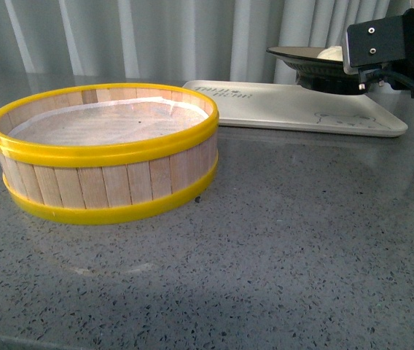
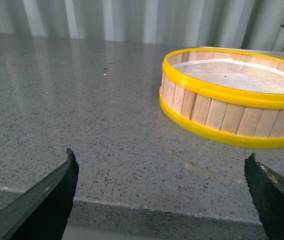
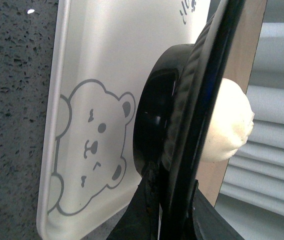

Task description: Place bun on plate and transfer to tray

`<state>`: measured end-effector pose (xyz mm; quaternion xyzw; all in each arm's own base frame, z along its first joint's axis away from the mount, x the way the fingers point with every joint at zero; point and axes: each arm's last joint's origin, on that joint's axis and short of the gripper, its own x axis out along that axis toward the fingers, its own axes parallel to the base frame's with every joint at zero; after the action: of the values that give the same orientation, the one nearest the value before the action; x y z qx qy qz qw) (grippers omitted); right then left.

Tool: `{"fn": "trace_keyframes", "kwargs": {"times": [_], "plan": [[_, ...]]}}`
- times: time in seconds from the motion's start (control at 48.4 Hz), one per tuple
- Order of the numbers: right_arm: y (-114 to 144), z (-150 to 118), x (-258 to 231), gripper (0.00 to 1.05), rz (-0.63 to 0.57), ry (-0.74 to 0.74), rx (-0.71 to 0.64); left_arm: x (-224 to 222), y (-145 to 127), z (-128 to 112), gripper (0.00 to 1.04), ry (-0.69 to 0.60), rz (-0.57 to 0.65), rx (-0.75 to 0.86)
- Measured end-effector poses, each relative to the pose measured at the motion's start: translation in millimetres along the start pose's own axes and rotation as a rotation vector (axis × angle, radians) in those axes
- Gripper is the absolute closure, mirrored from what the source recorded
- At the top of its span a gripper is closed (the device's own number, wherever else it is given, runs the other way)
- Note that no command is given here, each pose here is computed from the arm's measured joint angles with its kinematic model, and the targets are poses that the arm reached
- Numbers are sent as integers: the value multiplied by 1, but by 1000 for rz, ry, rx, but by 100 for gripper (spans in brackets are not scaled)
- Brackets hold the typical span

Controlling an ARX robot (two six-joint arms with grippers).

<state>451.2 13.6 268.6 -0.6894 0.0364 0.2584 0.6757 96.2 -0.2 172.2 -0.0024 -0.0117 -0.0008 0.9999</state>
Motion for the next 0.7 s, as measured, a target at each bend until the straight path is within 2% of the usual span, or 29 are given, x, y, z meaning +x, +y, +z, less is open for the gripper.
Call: {"fn": "trace_keyframes", "kwargs": {"times": [0.331, 0.702], "plan": [[15, 4, 30, 102, 40, -9, 8, 0, 0, 0, 7, 0, 0, 0], [16, 7, 32, 102, 47, -6, 7, 0, 0, 0, 7, 0, 0, 0]]}}
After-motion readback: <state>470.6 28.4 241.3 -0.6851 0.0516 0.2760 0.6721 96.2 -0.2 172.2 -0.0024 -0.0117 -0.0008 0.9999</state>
